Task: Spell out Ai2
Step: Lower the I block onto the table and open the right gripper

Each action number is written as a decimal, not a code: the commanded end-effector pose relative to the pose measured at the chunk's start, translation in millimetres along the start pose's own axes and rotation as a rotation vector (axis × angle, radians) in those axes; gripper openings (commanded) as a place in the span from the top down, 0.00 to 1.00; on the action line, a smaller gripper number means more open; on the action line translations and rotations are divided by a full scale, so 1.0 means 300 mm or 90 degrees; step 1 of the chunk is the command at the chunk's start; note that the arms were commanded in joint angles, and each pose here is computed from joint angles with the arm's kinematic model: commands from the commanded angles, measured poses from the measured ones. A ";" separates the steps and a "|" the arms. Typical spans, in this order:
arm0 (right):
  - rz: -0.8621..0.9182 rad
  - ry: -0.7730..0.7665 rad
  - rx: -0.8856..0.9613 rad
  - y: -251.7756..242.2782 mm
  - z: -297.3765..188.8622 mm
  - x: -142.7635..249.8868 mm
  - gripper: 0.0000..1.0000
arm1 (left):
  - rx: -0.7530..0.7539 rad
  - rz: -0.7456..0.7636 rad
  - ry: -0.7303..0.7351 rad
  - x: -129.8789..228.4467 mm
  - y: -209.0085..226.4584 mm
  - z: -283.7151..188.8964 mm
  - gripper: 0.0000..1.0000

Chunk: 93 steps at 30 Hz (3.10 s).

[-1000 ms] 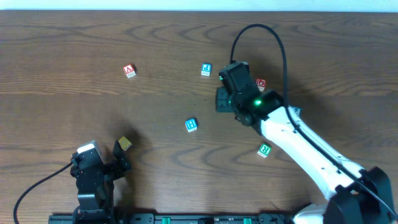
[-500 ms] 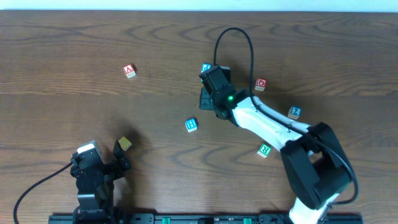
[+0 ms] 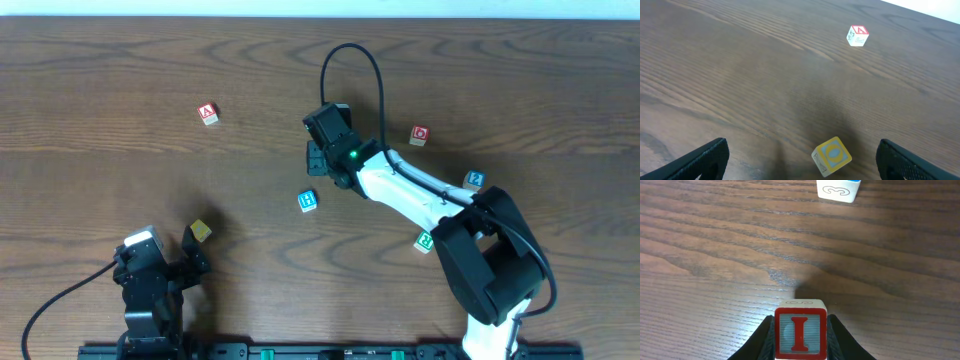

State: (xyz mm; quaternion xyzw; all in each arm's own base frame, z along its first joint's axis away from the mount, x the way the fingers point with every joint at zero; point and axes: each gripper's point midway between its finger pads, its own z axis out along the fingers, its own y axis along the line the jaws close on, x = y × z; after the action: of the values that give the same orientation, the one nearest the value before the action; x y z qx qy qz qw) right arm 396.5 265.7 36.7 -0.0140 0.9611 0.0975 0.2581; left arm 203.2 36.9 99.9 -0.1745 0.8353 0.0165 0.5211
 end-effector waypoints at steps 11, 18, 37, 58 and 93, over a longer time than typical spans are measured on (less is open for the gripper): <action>-0.018 -0.021 0.051 -0.023 0.001 -0.015 0.99 | -0.007 -0.004 0.003 0.013 0.008 0.008 0.05; -0.019 -0.021 0.051 -0.022 0.008 -0.012 0.98 | -0.007 -0.004 0.003 0.013 0.008 0.008 0.05; -0.019 -0.022 0.049 -0.019 0.012 -0.012 0.58 | -0.007 -0.004 0.003 0.013 0.008 0.008 0.05; -0.052 -0.028 0.052 -0.019 0.023 -0.018 0.53 | -0.007 -0.004 0.003 0.013 0.008 0.008 0.05; -0.027 -0.064 0.074 -0.054 0.045 -0.064 0.47 | -0.007 -0.004 0.003 0.013 0.008 0.008 0.04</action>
State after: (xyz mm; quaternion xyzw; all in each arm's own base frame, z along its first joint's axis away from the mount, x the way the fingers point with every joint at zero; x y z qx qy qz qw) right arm 412.3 250.1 29.8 -0.0148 0.9544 0.0413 0.2953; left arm 203.2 36.9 99.8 -0.1745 0.8354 0.0165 0.5210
